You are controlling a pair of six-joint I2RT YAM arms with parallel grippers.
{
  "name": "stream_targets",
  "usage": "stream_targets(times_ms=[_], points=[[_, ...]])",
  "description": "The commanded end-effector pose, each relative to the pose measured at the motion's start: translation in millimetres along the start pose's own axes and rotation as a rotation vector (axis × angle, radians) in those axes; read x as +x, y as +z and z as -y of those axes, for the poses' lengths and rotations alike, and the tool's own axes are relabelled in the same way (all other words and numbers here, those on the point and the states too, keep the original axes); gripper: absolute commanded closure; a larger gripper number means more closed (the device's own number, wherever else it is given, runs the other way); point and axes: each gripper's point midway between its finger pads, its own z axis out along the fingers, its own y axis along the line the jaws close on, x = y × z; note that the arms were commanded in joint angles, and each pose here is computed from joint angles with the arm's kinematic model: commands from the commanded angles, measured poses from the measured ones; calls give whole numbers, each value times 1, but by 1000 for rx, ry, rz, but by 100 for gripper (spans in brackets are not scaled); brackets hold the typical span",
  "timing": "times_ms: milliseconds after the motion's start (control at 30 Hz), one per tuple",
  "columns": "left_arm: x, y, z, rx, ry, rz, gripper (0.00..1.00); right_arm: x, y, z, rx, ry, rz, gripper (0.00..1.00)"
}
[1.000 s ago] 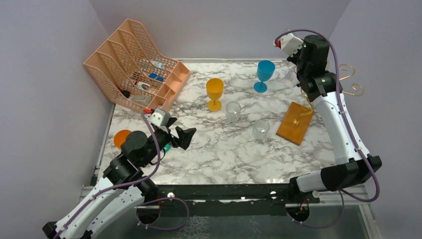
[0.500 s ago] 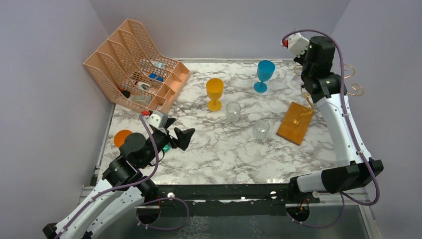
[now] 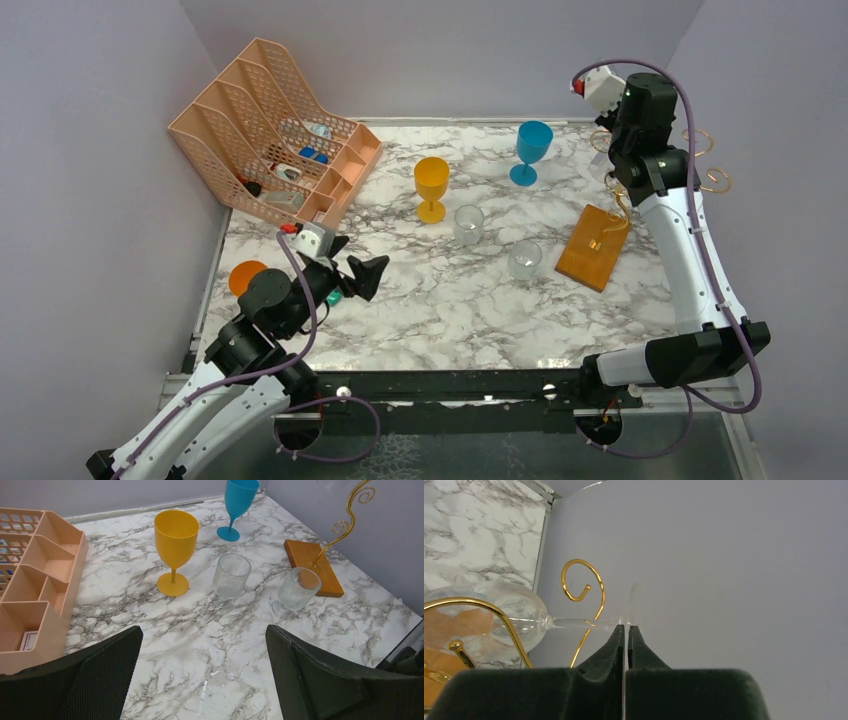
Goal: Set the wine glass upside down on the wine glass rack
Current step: Turn the wine glass upside down at the wine rack.
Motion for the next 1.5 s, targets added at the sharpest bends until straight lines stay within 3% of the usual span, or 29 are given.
stream_targets(times_ms=[0,700,1467], points=[[-8,-2,-2,-8,6,44,1,8,-6,16,53,1,-23,99],[-11,-3,1,13,14,55,1,11,17,17,102,-65,-89,99],[-12,-3,1,10,22,61,1,-5,40,17,103,-93,-62,99]])
